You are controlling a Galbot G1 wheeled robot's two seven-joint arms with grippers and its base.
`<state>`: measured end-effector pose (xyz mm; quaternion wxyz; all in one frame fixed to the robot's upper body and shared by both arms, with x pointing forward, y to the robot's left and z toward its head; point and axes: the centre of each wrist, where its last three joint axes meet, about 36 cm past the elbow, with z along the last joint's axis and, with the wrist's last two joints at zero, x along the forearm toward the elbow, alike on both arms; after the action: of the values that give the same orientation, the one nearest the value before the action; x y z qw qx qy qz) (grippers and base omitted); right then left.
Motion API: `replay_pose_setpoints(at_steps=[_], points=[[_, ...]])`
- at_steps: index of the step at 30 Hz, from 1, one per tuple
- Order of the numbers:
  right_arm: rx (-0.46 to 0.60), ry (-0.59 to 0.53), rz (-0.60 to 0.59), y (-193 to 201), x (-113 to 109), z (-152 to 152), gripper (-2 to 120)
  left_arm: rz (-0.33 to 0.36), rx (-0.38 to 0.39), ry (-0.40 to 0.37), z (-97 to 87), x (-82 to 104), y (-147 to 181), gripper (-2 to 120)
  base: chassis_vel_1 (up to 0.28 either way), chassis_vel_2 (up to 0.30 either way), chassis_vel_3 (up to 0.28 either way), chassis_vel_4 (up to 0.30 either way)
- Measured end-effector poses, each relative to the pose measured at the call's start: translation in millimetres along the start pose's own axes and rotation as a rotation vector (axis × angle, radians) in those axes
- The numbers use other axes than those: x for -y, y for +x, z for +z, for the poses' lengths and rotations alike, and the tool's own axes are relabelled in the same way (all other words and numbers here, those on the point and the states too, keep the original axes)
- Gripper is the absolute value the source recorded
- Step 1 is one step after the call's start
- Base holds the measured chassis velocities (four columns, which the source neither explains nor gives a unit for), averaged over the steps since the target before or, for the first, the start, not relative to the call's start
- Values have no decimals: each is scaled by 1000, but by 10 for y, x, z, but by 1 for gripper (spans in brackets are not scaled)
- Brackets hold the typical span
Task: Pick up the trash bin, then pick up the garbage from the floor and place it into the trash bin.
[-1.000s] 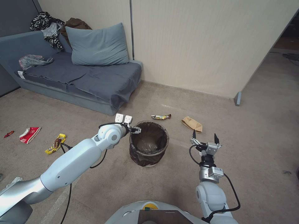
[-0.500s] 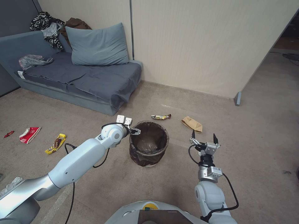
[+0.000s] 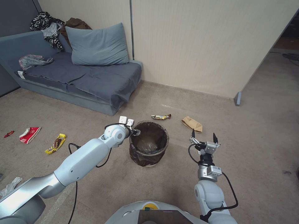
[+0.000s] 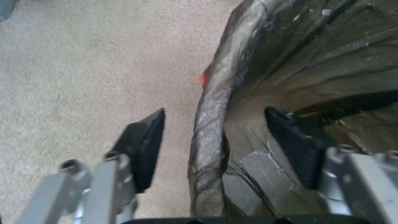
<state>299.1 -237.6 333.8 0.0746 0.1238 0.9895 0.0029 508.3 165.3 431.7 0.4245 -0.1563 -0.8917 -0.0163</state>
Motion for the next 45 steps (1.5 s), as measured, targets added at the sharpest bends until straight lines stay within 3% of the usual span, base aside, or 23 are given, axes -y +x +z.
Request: replay_pose_setpoints(at_steps=[8,12,17,31,45], points=[[2,-1,0,-12,-3,-4,100,1,-11,11,20,12,-25,39,0,0,0,0],[2,-3,1,-17,-6,-6,100,3,-25,29,26,18,-39,18,0,0,0,0],[1,-5,1,-15,-11,-8,100,3,-41,52,27,12,-57,3,0,0,0,0],[2,-14,5,-8,-12,-36,100,-10,-56,96,25,-71,-142,2,0,0,0,0],[6,-18,12,-35,-19,-47,100,-24,-13,57,90,-68,-144,2,0,0,0,0]])
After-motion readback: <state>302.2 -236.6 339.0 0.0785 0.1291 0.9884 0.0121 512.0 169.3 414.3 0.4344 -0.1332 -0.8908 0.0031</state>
